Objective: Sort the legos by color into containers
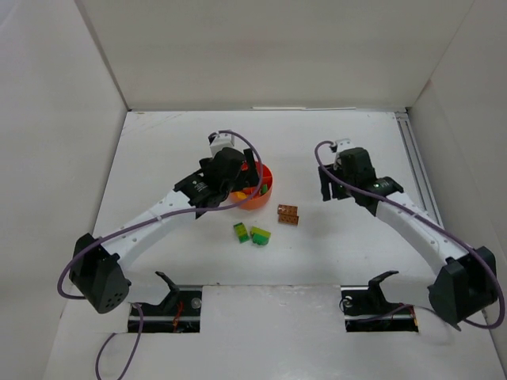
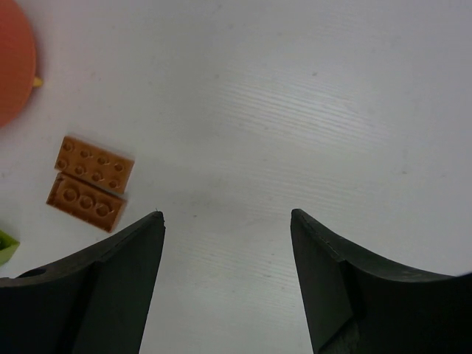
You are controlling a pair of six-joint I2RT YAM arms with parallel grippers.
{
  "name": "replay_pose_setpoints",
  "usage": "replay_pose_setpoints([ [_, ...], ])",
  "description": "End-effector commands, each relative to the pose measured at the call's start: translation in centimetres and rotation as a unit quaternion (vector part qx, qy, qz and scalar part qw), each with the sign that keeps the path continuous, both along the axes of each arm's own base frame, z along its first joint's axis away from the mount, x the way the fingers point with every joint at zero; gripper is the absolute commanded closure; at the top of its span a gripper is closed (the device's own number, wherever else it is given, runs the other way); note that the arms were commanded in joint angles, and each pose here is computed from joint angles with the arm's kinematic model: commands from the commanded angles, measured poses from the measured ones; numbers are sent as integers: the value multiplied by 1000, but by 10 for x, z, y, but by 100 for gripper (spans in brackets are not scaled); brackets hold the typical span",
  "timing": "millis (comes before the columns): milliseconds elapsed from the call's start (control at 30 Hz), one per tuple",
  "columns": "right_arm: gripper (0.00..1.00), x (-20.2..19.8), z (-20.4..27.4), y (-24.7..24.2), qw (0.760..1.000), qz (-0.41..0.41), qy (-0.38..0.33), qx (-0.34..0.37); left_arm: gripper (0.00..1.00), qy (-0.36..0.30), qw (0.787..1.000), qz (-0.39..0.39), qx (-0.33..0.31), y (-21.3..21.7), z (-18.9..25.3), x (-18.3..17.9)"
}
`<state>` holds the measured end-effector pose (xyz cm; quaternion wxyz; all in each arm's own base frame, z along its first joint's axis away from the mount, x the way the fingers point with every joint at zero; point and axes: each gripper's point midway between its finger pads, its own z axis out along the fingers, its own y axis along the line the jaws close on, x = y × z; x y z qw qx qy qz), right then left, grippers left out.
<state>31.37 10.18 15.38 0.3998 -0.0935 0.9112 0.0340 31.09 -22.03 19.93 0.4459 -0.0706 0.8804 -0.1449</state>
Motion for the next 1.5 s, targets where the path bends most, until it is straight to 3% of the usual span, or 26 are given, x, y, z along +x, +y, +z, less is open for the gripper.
replay_pose_setpoints([
  [0,26,3,-12,30,1000,26,3,-2,0,1,1000,7,-10,7,1,-6],
  [267,26,-2,-45,71,997,-14,54,56,0,9,999,15,-27,17,-3,-22],
  [433,19,0,-50,101,995,-33,57,80,0,15,999,18,-26,25,-8,-31],
  [733,14,5,-77,140,992,-44,96,75,0,32,999,12,-18,31,-21,-42],
  [1100,11,3,-114,141,985,-112,123,50,0,26,999,13,-14,38,-15,-47],
  [1300,16,-1,-126,142,981,-131,136,46,0,28,999,17,-9,44,-16,-51],
  [1433,26,-6,-130,142,979,-138,145,35,0,25,999,21,-7,47,-17,-52],
  [1467,33,-8,-130,143,979,-142,144,32,0,25,999,21,-7,47,-17,-52],
])
